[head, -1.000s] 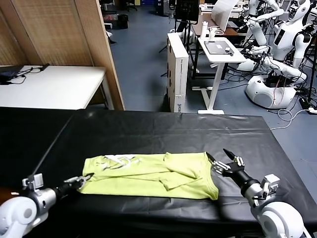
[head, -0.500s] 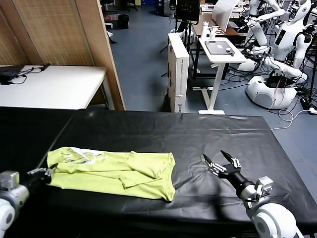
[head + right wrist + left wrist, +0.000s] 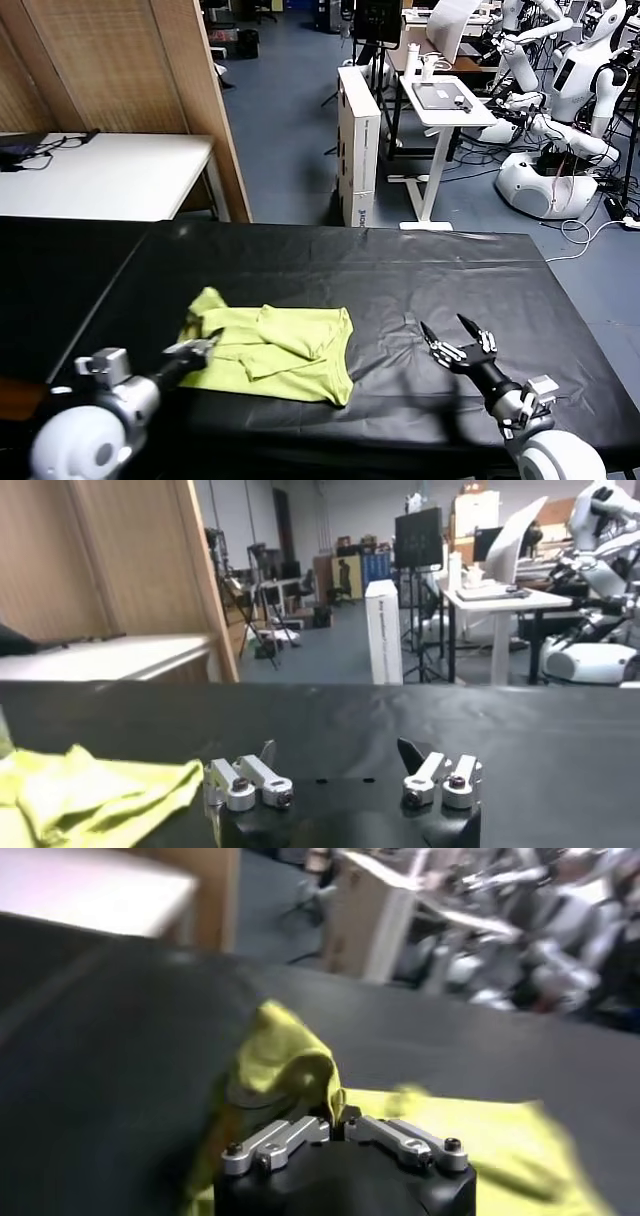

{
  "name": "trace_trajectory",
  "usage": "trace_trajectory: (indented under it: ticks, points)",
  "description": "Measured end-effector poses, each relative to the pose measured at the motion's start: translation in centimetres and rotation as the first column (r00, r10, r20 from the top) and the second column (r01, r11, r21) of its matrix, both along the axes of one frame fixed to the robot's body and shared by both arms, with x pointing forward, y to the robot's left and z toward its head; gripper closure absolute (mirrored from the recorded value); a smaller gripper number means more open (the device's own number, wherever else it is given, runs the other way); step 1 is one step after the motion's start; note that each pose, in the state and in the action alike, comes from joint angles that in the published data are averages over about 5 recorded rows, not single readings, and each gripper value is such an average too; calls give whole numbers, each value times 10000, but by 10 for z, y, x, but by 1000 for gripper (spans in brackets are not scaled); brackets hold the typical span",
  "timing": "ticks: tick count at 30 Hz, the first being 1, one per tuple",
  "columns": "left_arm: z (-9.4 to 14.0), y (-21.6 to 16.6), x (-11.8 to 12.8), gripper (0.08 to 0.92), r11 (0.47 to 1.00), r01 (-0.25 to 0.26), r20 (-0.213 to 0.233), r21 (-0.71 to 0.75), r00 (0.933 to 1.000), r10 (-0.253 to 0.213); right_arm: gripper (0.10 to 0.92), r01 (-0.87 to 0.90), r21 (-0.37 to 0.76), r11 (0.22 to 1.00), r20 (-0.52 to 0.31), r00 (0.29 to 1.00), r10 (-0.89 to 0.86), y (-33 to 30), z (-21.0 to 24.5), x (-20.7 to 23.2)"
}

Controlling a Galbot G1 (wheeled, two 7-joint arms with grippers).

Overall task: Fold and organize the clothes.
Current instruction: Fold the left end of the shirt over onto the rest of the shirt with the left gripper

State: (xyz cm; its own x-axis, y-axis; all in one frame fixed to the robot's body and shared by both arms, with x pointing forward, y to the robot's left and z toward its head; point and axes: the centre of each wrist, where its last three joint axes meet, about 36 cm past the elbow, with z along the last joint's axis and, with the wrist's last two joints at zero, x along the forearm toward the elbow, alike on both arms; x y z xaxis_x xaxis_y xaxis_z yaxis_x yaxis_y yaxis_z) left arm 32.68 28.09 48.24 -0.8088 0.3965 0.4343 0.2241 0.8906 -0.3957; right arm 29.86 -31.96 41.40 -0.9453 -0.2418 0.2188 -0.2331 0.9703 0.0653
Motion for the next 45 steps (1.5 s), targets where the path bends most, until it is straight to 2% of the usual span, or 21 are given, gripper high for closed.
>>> trace_trajectory:
  ticks: [6, 14, 23, 29, 31, 34, 39, 42, 45]
  points:
    - [-10, -43, 5, 821, 9958, 623, -65, -664, 9980, -628, 115, 50, -62, 10000, -73, 10000, -51, 1, -3, -4]
    - [-20, -88, 4, 821, 9812, 1269, -254, -1453, 9909, -1319, 115, 41, -52, 10000, -121, 9999, -42, 2, -5, -4]
    - [-28, -102, 11, 821, 9778, 1349, -364, -1606, 9891, -1425, 115, 10, -42, 10000, -162, 9999, -11, 5, -7, -5]
    - [-39, -111, 14, 821, 9815, 1482, -463, -1216, 9869, -1547, 115, -116, -57, 9999, -180, 9998, 115, 7, -9, -6]
    - [-43, -115, 14, 792, 9827, 1524, -496, -1054, 9862, -1583, 115, -246, -102, 9996, -167, 9996, 244, 8, -9, -5]
    - [-45, -120, 14, 654, 9828, 1543, -526, -1018, 9857, -1602, 115, -470, -210, 9987, -113, 9988, 468, 9, -9, -4]
    - [-43, -125, 12, 332, 9821, 1522, -481, -1107, 9862, -1583, 115, -861, -354, 9957, -26, 9963, 860, 14, -9, 1]
    - [-40, -122, 10, 173, 9825, 1493, -366, -1112, 9874, -1541, 115, -1224, -367, 9918, 10, 9925, 1225, 20, -7, 6]
    - [-33, -113, 9, 104, 9838, 1478, 45, -1015, 9890, -1481, 115, -1594, -407, 9864, 58, 9871, 1598, 26, -4, 12]
